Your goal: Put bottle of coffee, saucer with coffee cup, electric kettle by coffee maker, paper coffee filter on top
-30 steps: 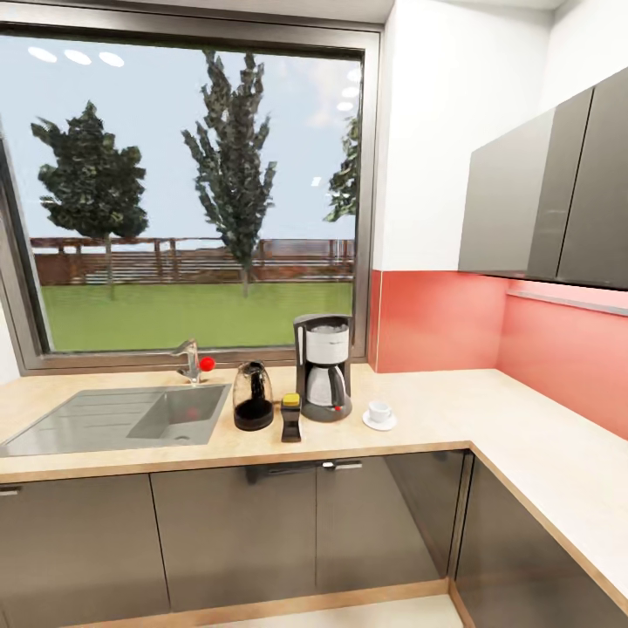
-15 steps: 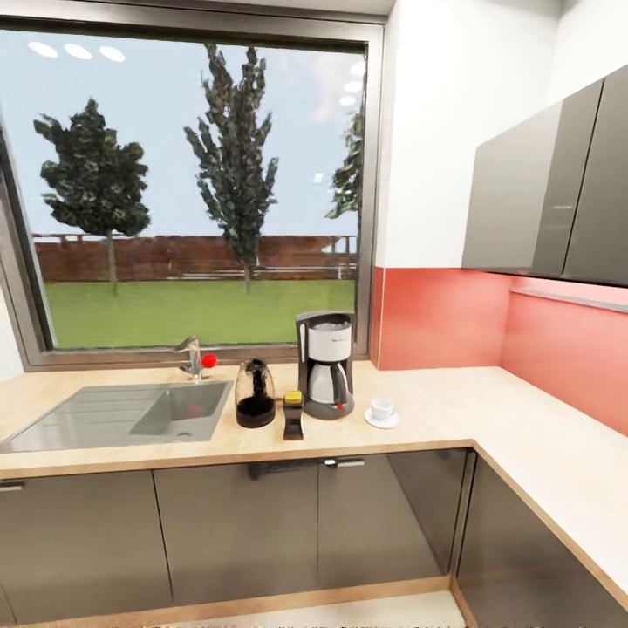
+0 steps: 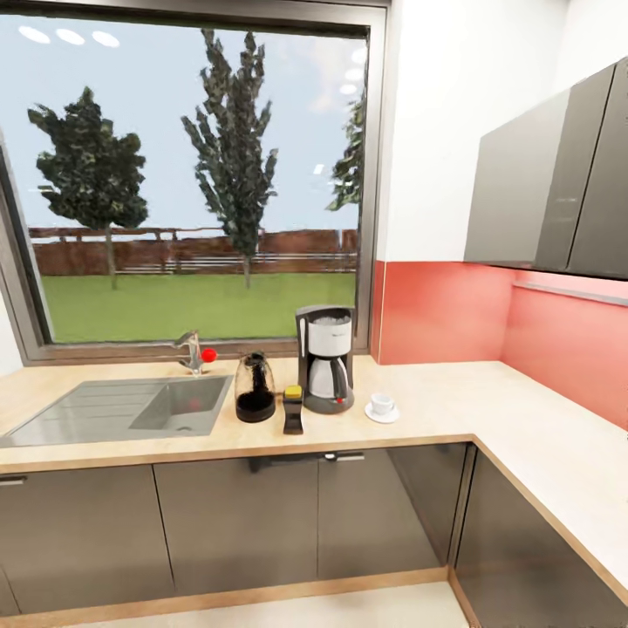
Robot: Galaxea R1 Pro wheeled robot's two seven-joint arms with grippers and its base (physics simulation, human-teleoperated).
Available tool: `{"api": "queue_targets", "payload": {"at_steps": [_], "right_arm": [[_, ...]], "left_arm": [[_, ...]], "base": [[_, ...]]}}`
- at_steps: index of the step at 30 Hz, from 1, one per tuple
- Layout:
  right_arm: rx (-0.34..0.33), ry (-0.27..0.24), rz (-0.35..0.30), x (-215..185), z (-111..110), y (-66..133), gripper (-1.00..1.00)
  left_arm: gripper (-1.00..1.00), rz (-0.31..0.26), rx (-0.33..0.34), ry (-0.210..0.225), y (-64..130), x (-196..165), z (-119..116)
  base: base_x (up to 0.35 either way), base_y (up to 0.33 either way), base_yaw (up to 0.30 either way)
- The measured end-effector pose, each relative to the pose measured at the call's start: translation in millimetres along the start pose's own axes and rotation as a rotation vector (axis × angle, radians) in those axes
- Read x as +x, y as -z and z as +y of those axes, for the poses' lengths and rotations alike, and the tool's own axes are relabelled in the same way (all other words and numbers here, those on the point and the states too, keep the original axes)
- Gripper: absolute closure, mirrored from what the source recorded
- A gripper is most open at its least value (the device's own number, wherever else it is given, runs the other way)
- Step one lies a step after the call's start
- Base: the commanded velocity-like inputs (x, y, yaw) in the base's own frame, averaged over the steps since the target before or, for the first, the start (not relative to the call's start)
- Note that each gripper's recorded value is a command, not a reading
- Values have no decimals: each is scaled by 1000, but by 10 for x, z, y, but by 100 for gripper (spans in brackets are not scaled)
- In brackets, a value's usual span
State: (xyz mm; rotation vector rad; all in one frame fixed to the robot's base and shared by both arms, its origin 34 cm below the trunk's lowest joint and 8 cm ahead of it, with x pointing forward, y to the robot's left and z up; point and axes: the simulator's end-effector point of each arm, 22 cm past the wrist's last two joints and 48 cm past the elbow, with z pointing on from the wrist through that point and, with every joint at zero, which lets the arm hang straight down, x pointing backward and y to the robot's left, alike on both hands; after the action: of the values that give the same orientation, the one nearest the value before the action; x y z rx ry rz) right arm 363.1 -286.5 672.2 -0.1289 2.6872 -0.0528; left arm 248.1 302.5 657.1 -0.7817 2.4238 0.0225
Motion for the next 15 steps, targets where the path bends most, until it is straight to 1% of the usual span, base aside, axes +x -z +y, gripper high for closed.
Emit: {"api": "queue_targets", "payload": {"at_steps": [6,11,15], "right_arm": [[3,-8,3,12,-21,-2,100],[-2,-5,3,11,15,-2,100],[-1,-3,9,26,-2,-2,100]], "left_arm": [[-100,3,3,-6,4,16,-13],[-100,0,5,-8,3,8,-18],[-100,0,5,-8,3,7,-18]], "base": [[-140,-20,0],[-20,-8,0],[-1,0,0]]}}
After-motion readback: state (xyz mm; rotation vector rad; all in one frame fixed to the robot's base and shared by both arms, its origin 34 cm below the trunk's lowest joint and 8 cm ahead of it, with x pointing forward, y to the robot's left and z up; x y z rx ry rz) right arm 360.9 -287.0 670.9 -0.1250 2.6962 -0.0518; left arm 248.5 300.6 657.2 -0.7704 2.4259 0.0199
